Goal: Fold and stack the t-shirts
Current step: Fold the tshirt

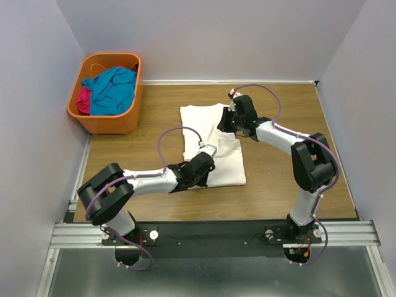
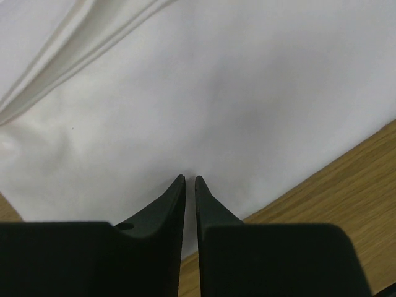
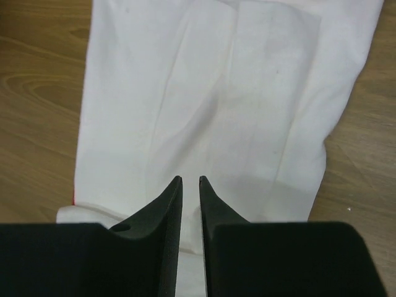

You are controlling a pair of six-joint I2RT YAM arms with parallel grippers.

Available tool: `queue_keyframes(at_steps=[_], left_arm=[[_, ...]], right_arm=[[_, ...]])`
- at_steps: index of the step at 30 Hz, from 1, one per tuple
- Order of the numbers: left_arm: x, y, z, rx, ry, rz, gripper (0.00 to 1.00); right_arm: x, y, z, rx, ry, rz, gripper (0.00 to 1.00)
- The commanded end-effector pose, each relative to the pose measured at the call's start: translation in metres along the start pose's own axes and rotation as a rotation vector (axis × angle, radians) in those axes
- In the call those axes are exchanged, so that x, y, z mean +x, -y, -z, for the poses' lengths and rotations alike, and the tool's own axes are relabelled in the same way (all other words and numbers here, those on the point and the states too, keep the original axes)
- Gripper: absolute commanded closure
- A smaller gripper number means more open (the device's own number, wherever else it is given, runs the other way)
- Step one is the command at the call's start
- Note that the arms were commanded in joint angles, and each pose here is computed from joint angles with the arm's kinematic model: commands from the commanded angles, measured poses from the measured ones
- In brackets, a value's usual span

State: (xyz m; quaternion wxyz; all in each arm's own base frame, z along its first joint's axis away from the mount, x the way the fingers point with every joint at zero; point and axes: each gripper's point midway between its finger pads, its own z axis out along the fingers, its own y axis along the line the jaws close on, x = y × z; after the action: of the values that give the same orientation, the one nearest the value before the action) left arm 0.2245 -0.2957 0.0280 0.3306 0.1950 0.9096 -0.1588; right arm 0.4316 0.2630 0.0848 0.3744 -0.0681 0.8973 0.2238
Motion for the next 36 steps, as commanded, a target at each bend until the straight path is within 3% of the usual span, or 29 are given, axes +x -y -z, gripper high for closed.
queue_keyframes(at_steps=[1,7,12,22,30,33,36], left_arm=[[-0.009,-0.006,0.019,-0.038,0.049,0.072,0.82],[-0.027,-0.023,0.045,-0.045,0.137,0.171,0.83],[0.002,-0.045,0.033,-0.072,0.059,0.171,0.92],[0.036,-0.054,0.015,-0.079,-0.054,0.150,0.93],[0.054,-0.059,0.013,-0.092,-0.114,0.134,0.93],[0.055,-0.058,0.015,-0.081,-0.118,0.128,0.93],[0.054,-0.058,0.016,-0.085,-0.115,0.127,0.93]], right_arm=[[-0.020,-0.028,0.025,-0.126,0.042,0.053,0.75],[0.053,-0.066,0.052,-0.319,-0.115,0.081,0.74],[0.102,-0.082,0.051,-0.368,-0.196,0.076,0.74],[0.141,-0.101,0.020,-0.389,-0.289,0.094,0.74],[0.111,-0.084,-0.020,-0.244,-0.191,0.132,0.74],[0.058,-0.071,-0.039,-0.180,-0.092,0.135,0.74],[0.033,-0.048,-0.063,-0.117,-0.062,0.130,0.74]])
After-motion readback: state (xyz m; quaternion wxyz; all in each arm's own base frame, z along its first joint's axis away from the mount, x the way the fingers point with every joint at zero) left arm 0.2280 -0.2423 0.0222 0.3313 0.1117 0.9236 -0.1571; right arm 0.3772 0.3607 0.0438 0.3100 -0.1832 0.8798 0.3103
